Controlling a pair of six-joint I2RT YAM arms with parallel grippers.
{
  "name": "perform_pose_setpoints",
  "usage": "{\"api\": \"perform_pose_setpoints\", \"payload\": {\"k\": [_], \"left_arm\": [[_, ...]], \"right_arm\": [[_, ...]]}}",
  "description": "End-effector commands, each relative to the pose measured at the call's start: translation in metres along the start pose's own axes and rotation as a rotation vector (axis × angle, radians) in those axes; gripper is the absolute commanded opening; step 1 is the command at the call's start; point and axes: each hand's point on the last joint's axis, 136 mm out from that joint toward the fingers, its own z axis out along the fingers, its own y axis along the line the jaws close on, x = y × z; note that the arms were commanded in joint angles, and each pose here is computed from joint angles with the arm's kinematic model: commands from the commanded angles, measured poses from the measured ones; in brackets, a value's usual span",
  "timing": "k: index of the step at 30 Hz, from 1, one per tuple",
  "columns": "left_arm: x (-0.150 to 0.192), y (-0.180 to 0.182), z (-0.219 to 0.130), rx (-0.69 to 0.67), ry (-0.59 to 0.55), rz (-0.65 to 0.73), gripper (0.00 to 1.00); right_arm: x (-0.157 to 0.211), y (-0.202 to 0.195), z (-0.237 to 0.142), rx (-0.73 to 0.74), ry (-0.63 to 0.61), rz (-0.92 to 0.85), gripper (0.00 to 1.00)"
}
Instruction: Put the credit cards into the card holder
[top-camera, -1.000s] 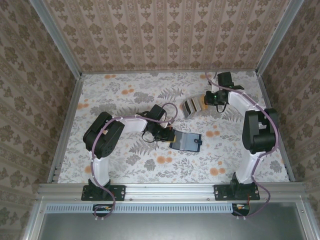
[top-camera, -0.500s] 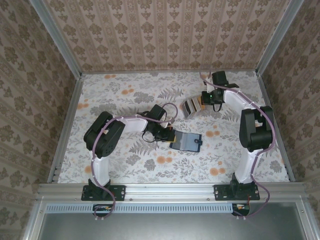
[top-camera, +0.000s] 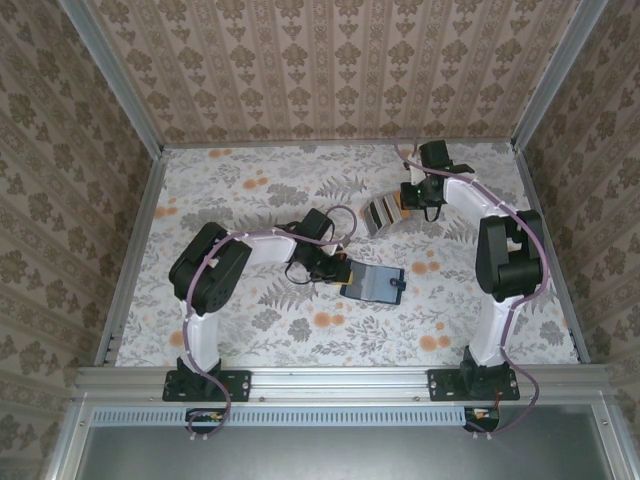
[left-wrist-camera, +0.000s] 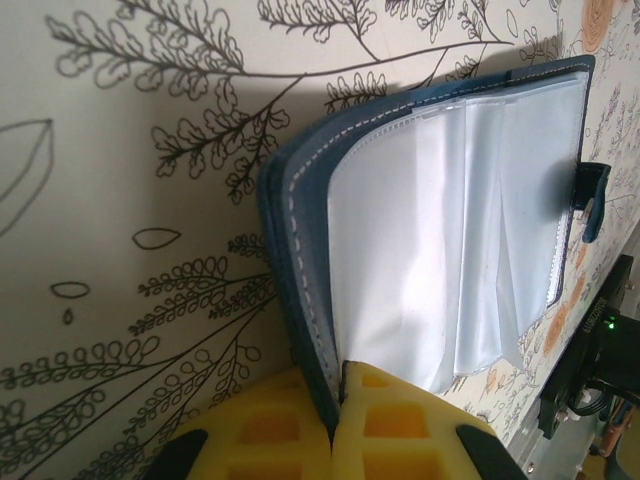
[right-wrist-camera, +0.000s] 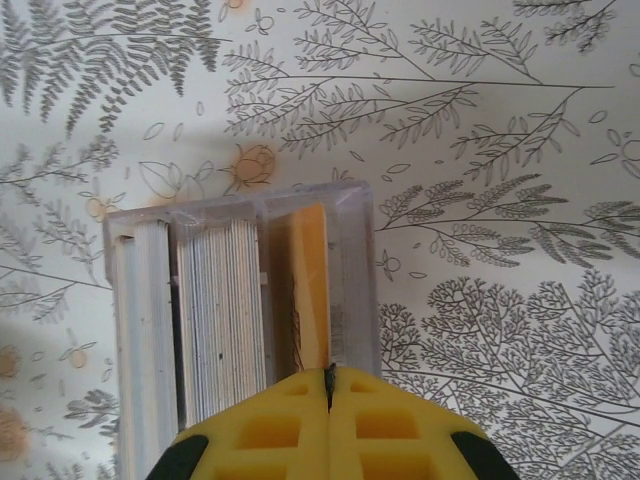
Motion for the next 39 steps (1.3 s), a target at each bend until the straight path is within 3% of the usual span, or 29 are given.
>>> {"api": "perform_pose_setpoints", "payload": {"k": [1,10,17,39], "left_arm": [[0.004,0.005,0.005,-0.031,0.02,-0.011,0.0],[0.005,0.006,0.005,-0.033,0.029,-0.005,0.0],[0.004,0.004,0.006,-0.023,0.026,-0.003,0.0],[0.005,0.005,0.007,-0.027,0.026,-0.005,0.0]], "right_arm": [[0.023,0.001,-0.003,0.098,0.078,-0.057,0.0],[0.006,-0.003,-0.034,0.186,0.025,-0.088,0.0],[0.003,0.002,-0.046,0.171,0.008,-0.088,0.0],[0.035,0.008,0.0,0.273,0.177,-0.129,0.0]]}}
